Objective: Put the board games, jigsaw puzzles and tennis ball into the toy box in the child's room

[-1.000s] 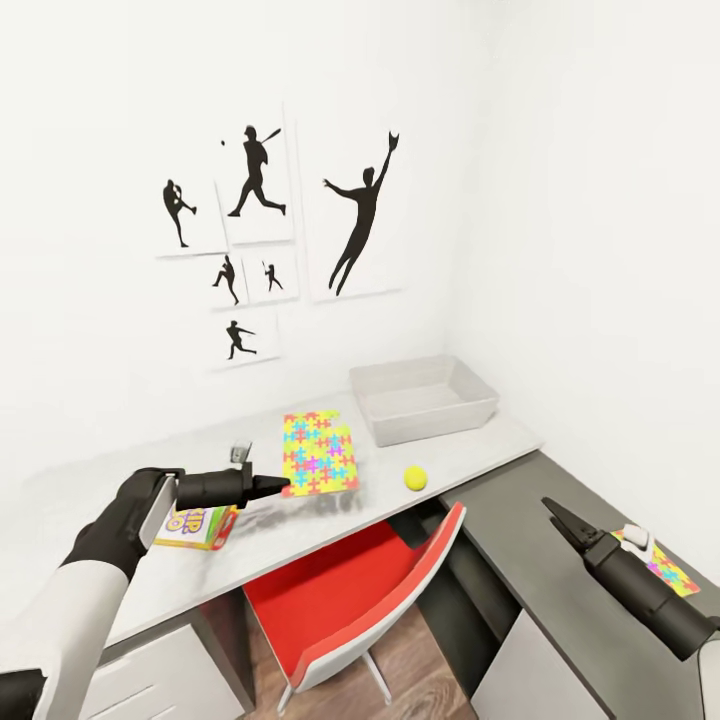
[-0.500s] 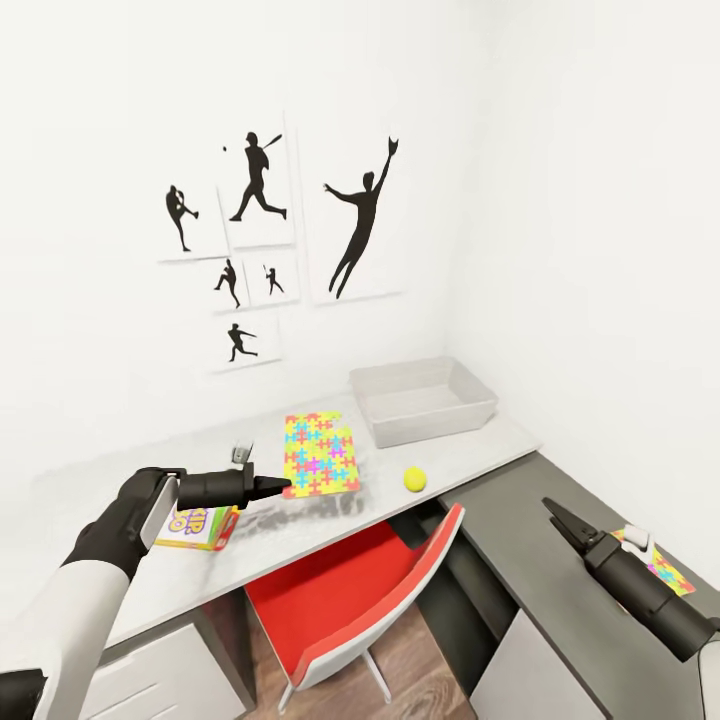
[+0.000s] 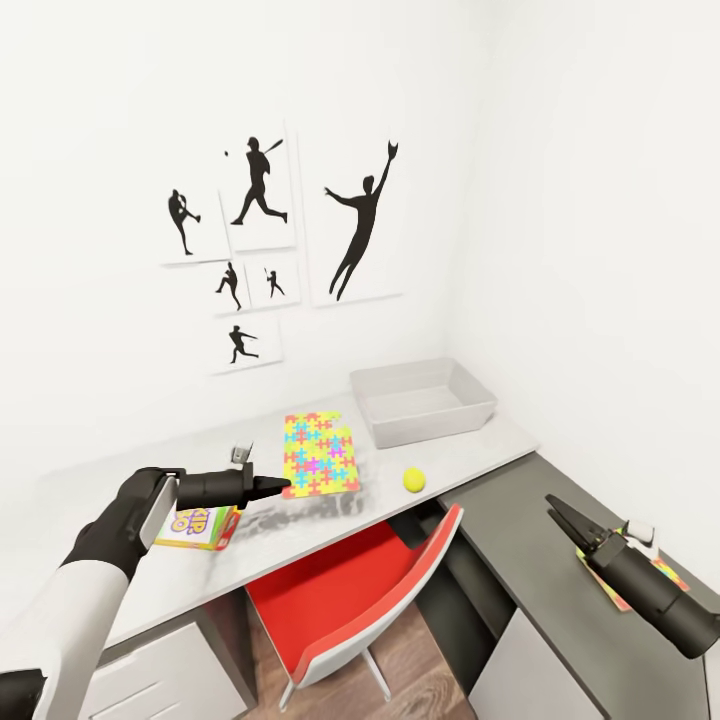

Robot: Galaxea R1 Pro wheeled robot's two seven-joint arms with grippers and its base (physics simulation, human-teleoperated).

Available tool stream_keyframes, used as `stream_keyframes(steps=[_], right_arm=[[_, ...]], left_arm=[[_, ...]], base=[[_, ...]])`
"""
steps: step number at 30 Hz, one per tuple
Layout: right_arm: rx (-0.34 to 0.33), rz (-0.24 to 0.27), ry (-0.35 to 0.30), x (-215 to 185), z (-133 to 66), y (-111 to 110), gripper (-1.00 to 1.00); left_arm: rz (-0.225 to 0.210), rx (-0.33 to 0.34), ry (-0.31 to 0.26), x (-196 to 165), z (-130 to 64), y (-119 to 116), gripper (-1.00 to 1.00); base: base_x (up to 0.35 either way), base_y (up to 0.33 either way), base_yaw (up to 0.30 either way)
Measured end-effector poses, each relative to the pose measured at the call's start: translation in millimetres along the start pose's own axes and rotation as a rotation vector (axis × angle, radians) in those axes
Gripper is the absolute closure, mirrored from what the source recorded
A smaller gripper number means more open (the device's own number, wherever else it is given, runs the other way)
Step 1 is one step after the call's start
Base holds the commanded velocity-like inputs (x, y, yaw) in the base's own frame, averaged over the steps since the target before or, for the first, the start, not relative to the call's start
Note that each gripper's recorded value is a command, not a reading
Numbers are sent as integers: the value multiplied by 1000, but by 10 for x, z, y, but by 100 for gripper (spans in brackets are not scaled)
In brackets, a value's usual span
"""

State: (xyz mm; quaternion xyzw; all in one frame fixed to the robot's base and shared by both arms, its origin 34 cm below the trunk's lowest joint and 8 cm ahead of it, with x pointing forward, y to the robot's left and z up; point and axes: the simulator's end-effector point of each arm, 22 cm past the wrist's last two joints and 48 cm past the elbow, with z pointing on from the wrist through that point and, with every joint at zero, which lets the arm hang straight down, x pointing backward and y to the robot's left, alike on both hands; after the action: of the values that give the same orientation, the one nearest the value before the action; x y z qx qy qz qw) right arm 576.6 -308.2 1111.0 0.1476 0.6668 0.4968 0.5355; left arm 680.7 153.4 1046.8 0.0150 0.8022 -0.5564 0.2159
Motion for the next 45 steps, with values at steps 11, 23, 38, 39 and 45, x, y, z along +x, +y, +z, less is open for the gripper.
stream_keyframes(steps=[11, 23, 38, 39, 45], right_arm=[[-63, -63, -39, -72, -23, 153, -100], [-67, -74, -41, -66, -16, 158, -100], [-71, -70, -44, -45, -3, 176, -100], [-72, -69, -44, -43, 1, 178, -100], [-77, -69, -35, -10, 31, 193, -100]], left_arm=[[-1, 2, 0, 3, -4, -20, 100], [0, -2, -2, -5, -27, -7, 100], [12, 60, -6, -18, -55, -159, 100], [13, 67, -5, -17, -55, -173, 100], [14, 80, -5, -17, -56, -200, 100]], base=[[0, 0, -9], [0, 0, -234], [83, 0, -227], [129, 0, -35], [56, 0, -11]])
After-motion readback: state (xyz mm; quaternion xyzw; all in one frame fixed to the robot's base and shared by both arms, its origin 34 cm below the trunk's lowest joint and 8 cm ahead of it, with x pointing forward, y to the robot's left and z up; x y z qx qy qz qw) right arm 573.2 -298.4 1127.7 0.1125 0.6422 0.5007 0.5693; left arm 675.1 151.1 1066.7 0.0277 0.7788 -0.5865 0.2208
